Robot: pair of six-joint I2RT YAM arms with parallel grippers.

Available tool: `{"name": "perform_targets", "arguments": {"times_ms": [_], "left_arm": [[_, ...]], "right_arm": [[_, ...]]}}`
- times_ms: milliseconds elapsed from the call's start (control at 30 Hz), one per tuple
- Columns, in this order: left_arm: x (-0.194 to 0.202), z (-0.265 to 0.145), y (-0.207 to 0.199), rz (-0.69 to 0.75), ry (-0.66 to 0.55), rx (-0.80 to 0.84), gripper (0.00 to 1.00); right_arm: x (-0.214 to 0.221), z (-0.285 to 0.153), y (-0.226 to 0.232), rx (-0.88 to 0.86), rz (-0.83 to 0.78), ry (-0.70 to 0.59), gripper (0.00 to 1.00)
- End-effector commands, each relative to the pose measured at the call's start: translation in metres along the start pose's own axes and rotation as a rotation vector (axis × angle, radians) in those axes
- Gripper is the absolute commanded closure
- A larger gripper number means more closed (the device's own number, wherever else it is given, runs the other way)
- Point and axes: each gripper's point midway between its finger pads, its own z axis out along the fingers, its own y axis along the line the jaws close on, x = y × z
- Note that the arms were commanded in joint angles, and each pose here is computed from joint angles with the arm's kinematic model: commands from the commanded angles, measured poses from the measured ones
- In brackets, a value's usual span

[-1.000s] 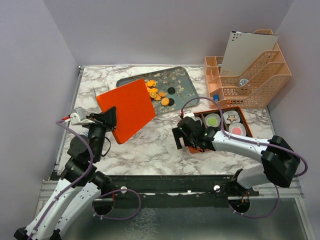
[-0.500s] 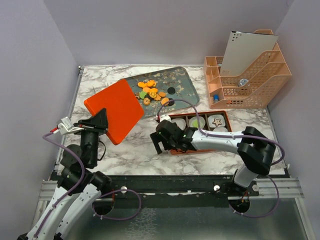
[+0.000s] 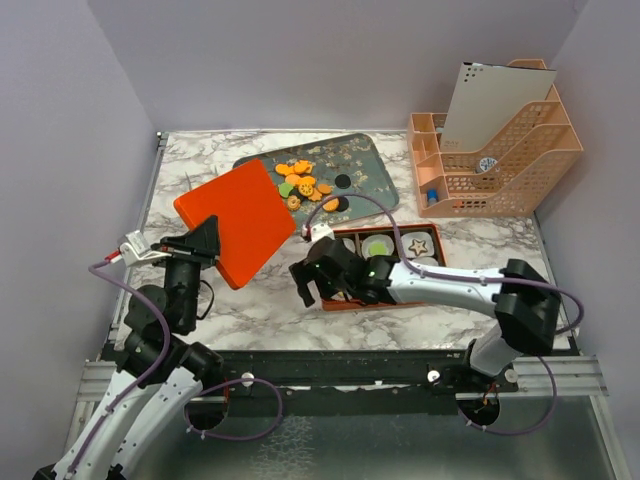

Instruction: Pack the cookies

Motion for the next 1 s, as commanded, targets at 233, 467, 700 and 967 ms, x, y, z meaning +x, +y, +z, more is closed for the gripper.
{"name": "perform_targets", "arguments": {"times_ms": [233,467,700,967], "left_arm": [[0.006,0.015,-0.054,-0.140,0.064,0.169,1.00],[0.007,0.029,-0.091,-0.220,0.114,0.252,1.00],[0.060,0.043,-0.110,-0.366,0.307,0.306,1.00],[0.101,0.048,-0.122,-0.521,0.417,0.344,1.00]], "right_arm": [[-0.018,-0.077,-0.099,0.214,0.071,-0.191,0.00],[-0.019,-0.123,-0.151,0.263,0.212,-0.352,0.00],[-0.015,-0.133,-0.177,0.225,0.301,-0.412,0.00],[-0.031,-0.147,-0.211,0.231,0.399,-0.482,0.00]]}}
